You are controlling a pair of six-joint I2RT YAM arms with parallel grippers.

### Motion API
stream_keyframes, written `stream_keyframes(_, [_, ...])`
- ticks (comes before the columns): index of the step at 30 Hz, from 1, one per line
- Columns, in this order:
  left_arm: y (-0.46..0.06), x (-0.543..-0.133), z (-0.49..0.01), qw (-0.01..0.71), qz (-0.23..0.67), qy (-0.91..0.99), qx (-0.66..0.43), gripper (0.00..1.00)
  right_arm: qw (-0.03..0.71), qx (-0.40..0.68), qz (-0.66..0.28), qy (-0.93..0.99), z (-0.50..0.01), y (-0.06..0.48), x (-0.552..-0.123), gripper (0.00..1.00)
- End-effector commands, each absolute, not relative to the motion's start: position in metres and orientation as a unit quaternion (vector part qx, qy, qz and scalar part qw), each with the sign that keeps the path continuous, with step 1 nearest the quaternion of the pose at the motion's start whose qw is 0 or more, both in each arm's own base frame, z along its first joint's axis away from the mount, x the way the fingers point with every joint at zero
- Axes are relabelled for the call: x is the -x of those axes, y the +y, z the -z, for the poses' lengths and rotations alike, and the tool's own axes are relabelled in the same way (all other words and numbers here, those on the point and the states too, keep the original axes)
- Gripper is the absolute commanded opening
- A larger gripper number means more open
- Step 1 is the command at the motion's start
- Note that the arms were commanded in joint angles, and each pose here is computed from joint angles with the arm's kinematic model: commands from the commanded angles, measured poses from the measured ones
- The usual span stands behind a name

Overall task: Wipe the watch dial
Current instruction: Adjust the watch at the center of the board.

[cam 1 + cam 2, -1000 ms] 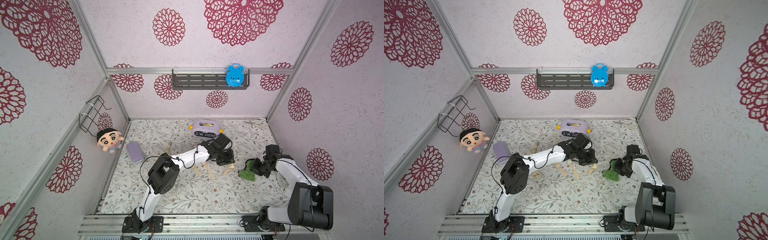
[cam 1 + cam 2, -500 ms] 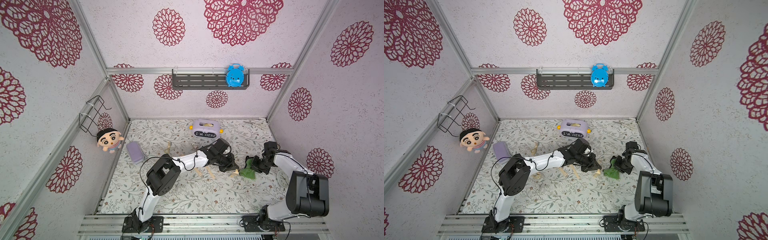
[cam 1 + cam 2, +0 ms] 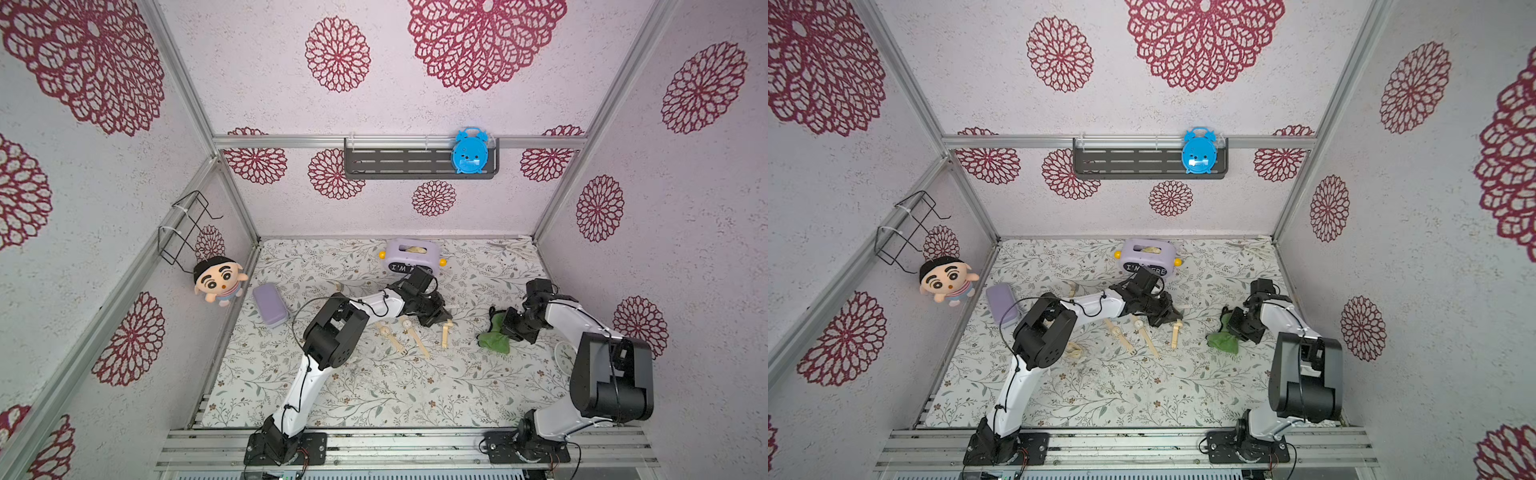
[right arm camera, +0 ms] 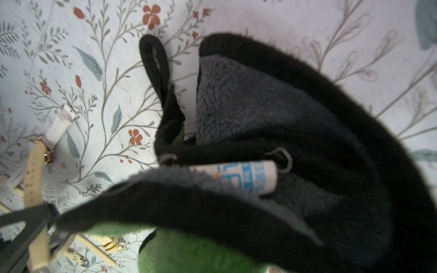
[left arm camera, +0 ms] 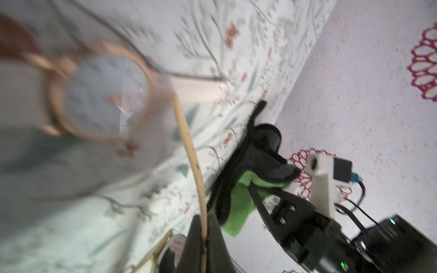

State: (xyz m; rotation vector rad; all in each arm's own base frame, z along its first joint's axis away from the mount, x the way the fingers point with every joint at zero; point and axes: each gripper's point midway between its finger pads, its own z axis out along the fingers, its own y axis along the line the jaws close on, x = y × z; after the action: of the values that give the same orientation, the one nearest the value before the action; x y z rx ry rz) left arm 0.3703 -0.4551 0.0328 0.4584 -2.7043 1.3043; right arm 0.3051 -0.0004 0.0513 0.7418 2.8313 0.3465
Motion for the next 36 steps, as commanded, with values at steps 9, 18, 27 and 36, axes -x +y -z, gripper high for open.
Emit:
stream_keyframes(9, [-0.400, -0.387, 0.009, -0.018, -0.290, -0.944, -0.154, 0.00, 0.132, -0.225, -0.125, 0.957, -0.083, 0.020, -0.308, 0.00])
stream_keyframes(18, [-0.370, -0.387, -0.006, -0.078, -0.234, -0.960, -0.135, 0.42, 0.139, -0.207, -0.132, 0.959, -0.088, 0.039, -0.299, 0.00])
stream_keyframes(27, [-0.361, -0.377, -0.041, -0.110, -0.211, -0.965, -0.108, 0.93, 0.151, -0.203, -0.135, 0.958, -0.096, 0.041, -0.298, 0.00])
stream_keyframes(36, [-0.379, -0.330, -0.056, -0.089, -0.157, -0.983, -0.046, 0.77, 0.151, -0.203, -0.136, 0.958, -0.095, 0.042, -0.295, 0.00])
